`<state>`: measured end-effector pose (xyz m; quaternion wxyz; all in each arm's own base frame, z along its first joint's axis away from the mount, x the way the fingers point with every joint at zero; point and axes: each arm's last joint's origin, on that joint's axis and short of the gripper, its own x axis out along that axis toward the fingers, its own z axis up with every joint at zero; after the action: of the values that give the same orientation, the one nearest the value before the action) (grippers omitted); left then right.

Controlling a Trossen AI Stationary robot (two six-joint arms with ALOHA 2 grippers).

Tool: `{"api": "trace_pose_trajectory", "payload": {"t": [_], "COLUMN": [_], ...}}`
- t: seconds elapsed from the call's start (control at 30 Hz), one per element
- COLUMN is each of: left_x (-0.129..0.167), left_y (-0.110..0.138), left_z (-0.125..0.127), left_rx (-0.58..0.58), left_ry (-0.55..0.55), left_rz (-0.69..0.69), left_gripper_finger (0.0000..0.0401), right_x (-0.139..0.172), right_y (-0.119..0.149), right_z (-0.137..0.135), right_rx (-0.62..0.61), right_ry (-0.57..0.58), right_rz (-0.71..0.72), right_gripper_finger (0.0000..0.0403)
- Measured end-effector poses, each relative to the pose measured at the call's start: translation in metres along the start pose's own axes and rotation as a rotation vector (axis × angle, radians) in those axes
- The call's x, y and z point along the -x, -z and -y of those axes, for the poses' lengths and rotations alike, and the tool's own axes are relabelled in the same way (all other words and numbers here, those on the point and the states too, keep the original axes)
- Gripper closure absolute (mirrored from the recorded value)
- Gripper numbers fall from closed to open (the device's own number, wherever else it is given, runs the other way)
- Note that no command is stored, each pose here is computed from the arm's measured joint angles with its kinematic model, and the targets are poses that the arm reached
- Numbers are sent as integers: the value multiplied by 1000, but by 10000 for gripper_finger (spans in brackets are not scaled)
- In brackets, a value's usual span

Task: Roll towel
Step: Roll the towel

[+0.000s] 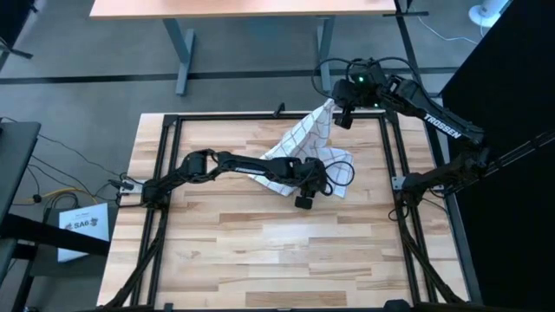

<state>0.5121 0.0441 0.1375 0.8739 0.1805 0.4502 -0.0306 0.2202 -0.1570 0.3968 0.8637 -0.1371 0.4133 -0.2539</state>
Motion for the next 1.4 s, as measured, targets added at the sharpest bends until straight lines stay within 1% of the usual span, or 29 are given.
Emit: {"api": "trace_pose_trajectory", "payload": {"t": [0.2, 0.27, 0.37, 0.5, 0.53, 0.67, 0.77, 0.83, 0.87, 1.0, 1.07, 1.17, 1.27, 1.4], "left_x": [-6, -6, -6, -6, -6, -5, 9, 25, 36, 101, 130, 175, 227, 284], "left_y": [6, 8, 10, 13, 14, 13, 12, 8, 3, -17, -19, -23, -26, -20], "left_z": [-9, -12, -16, -15, -15, -11, -8, -8, -10, -18, -17, -17, -18, -17], "left_rx": [14, 24, 43, 21, 16, 24, 56, 76, 79, 94, 106, 125, 154, 207], "left_ry": [8, 4, 22, 67, 74, 84, 107, 116, 111, 97, 106, 102, 75, 29], "left_rz": [-3, -4, 0, -9, -15, -30, -78, -94, -80, -33, -47, -28, 20, 63], "left_gripper_finger": [270, 278, 311, 378, 389, 399, 400, 401, 401, 401, 401, 401, 401, 401], "right_x": [0, 0, 0, 0, 0, 0, 0, 0, 0, 0, 0, 0, 0, 5], "right_y": [1, 1, 1, 1, 1, 1, 1, 1, 1, 2, 2, 2, 3, 4], "right_z": [-1, -1, -1, -1, -1, 0, 0, 0, 0, 0, 0, 1, 2, 6], "right_rx": [-12, -13, -13, -12, -12, -12, -11, -11, -10, -10, -11, -15, -18, -30], "right_ry": [-7, -7, -7, -6, -6, -5, -6, -5, -6, -5, -5, -1, 3, 25], "right_rz": [-13, -13, -12, -13, -13, -13, -13, -13, -14, -14, -14, -16, -18, -2], "right_gripper_finger": [403, 403, 403, 403, 403, 403, 403, 403, 403, 403, 403, 403, 403, 403]}}
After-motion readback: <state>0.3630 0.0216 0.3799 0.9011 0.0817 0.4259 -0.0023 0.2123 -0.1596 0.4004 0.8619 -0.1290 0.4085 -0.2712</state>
